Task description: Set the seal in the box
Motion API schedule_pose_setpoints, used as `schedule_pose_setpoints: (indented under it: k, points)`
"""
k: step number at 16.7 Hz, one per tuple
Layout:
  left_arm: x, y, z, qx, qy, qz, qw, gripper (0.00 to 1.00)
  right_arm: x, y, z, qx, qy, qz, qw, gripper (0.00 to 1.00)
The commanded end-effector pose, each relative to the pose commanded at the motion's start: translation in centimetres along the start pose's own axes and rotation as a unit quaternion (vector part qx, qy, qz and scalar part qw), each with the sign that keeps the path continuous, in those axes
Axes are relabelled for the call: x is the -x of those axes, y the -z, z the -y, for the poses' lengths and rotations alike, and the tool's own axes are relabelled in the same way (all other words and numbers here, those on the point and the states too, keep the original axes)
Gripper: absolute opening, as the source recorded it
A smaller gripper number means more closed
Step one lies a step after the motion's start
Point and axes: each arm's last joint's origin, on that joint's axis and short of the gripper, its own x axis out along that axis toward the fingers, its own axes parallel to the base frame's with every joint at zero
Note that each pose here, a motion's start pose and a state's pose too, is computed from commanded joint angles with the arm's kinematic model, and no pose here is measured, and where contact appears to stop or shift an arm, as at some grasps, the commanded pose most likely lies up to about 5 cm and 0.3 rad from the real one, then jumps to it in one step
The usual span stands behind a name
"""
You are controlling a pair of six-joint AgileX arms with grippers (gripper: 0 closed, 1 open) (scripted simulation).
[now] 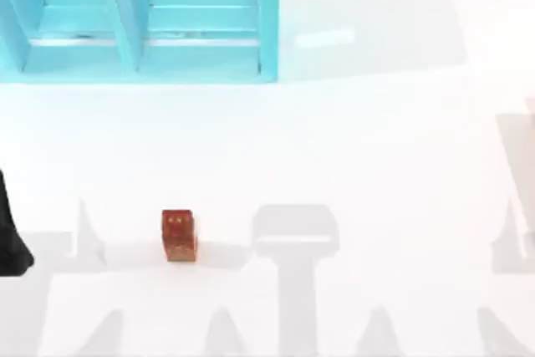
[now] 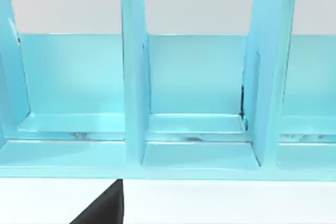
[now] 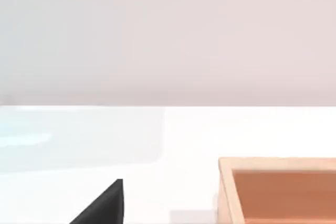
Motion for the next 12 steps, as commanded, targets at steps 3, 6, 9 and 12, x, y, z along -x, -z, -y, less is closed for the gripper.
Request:
schedule_pose_setpoints:
  k: [3, 6, 9, 12]
  points:
    - [0.0, 0.0, 0.0, 0.0, 0.0, 0.0, 1.0, 1.0, 0.0, -0.2, -0.1, -0.002, -0.003, -0.002, 1.0, 1.0]
    - [0.0, 0.0, 0.0, 0.0, 0.0, 0.0, 1.0, 1.0, 0.0, -2.0, -0.5, -0.02, -0.024, -0.022, 0.999, 1.0]
    - [0.0, 0.0, 0.0, 0.0, 0.0, 0.0, 1.0, 1.0, -0.5, -5.3, -1.4, -0.05, -0.057, -0.068, 0.995, 1.0]
    - [0.0, 0.0, 0.0, 0.0, 0.0, 0.0, 1.0, 1.0, -2.2, -9.0, -2.9, -0.081, -0.09, -0.15, 0.981, 1.0]
